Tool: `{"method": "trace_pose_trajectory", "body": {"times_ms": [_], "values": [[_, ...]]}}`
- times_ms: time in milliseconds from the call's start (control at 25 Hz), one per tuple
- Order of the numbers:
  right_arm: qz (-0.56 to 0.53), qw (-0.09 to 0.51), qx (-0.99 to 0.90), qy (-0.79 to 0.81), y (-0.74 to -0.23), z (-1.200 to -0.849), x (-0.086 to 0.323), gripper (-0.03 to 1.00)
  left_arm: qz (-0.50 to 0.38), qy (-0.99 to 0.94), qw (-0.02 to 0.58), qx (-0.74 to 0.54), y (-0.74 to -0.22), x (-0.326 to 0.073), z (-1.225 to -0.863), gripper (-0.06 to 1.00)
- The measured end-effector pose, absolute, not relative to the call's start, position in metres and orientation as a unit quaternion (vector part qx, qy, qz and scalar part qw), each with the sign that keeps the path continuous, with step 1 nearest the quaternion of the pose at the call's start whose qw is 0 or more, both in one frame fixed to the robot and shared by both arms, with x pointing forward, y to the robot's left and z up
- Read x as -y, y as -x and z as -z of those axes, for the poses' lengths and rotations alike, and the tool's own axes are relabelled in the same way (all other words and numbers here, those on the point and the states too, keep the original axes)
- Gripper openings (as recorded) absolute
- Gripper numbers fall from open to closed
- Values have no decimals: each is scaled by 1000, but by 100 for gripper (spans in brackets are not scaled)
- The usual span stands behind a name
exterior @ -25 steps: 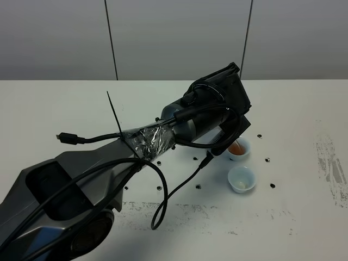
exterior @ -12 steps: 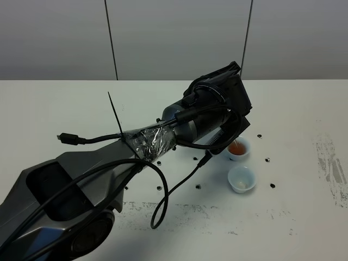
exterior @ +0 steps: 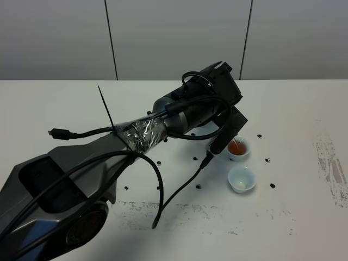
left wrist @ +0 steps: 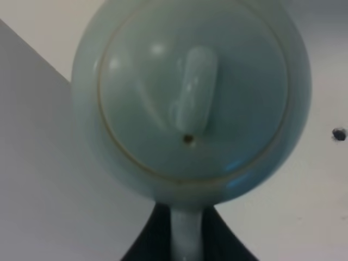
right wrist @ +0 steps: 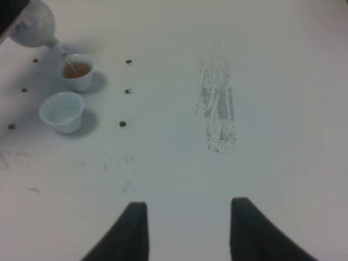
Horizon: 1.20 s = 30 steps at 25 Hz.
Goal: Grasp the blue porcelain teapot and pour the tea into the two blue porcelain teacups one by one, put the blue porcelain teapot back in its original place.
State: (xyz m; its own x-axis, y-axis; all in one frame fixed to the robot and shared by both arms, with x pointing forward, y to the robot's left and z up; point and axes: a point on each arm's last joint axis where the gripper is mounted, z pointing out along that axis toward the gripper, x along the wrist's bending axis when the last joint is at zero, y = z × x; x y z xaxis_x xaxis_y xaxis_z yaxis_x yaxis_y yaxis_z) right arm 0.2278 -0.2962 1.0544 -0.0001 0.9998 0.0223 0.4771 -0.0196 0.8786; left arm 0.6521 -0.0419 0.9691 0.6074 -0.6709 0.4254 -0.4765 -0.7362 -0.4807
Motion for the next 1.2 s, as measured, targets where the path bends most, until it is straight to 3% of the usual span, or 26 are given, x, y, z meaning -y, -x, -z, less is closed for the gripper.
{"method": "trace_pose_trajectory", "body": {"times_ms": [560, 880, 1200], "values": [[-369, 354, -604, -612, -228, -1054, 296, 34, 202, 952, 37, -228, -663, 8, -970, 4], [-370, 353, -604, -612, -228, -1054, 296, 34, 163, 977, -119, -65, -673, -27, -1015, 4], [-371, 352, -604, -611, -228, -1054, 296, 34, 115, 983, -139, 25, -677, -40, -977, 4]]}}
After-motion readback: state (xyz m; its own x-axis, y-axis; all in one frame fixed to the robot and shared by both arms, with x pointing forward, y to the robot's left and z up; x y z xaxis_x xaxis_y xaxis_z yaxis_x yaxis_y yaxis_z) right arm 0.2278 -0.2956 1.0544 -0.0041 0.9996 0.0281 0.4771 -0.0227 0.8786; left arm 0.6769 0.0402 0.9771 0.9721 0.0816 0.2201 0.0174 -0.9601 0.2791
